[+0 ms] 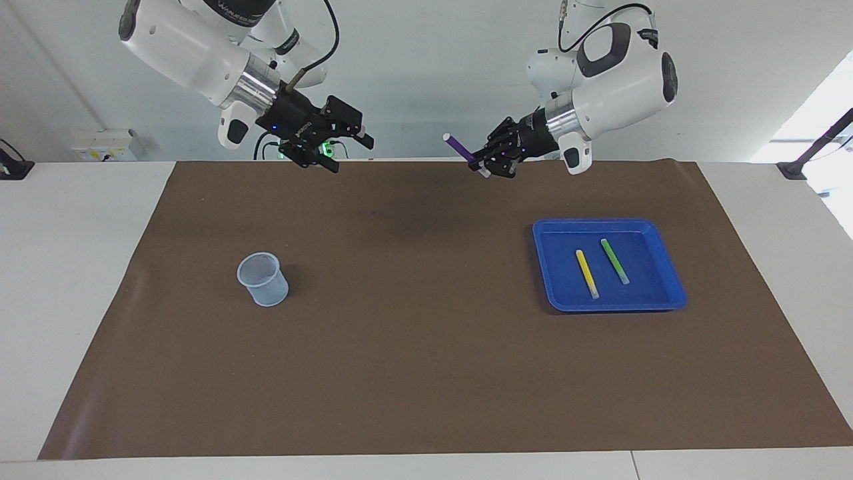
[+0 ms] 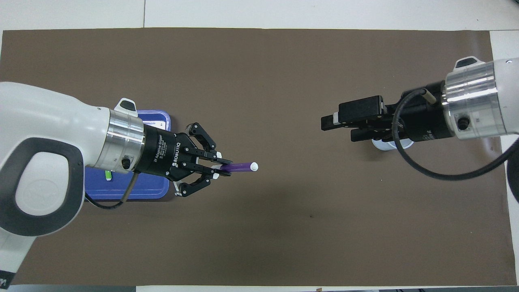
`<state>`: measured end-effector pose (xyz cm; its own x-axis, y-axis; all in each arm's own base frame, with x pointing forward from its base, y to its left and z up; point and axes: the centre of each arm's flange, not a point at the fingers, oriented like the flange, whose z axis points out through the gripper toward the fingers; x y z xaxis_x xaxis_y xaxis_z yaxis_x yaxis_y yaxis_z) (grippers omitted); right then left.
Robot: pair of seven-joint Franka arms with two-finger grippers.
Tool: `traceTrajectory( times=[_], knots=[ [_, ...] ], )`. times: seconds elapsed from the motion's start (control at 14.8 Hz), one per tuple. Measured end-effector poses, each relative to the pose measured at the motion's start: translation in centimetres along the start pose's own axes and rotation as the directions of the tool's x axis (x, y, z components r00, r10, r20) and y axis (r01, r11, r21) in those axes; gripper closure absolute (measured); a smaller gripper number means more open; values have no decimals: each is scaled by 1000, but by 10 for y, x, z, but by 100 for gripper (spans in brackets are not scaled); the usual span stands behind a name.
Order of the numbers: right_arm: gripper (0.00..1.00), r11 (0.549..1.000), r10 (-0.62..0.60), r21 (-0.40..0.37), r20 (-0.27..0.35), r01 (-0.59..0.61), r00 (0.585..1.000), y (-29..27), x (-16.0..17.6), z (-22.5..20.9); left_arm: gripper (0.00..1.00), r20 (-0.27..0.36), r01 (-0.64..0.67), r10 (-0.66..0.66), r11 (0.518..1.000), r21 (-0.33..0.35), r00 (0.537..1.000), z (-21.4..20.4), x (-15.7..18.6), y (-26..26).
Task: Transfer and insert pens with both arms
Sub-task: 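Carry the purple pen toward the right gripper while the right gripper approaches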
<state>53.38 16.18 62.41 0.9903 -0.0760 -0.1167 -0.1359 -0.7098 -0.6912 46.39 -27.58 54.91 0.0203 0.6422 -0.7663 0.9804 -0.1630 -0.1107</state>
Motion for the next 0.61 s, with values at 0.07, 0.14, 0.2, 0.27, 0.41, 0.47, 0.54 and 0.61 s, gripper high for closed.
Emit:
traceTrajectory(
  times=[0.07,0.14,0.2,0.27,0.41,0.47,0.54,0.61],
  knots=[
    [0,1000,18,6,-4,-18,1000,-9,-3,8,84,18,43,-42,998,-37,999,12,-3,-7],
    [0,999,33,11,-14,-33,999,-21,-8,20,84,26,85,-83,993,-78,996,25,-8,-14],
    [0,999,39,16,-26,-39,999,-31,-13,32,84,31,114,-111,987,-110,993,36,-15,-21],
    [0,999,39,20,-38,-39,999,-40,-17,43,84,35,131,-127,982,-134,991,46,-22,-27],
    [0,999,39,20,-35,-38,999,-49,-24,59,84,45,150,-145,976,-160,988,60,-32,-36],
    [0,999,40,17,-28,-39,999,-49,-26,64,84,52,162,-156,973,-165,986,62,-33,-37],
    [0,999,41,12,-19,-40,999,-47,-28,69,84,62,175,-167,970,-167,984,61,-33,-36],
    [0,999,39,1,-11,-39,999,-46,-30,73,84,74,188,-178,968,-169,981,60,-32,-35]
  ],
)
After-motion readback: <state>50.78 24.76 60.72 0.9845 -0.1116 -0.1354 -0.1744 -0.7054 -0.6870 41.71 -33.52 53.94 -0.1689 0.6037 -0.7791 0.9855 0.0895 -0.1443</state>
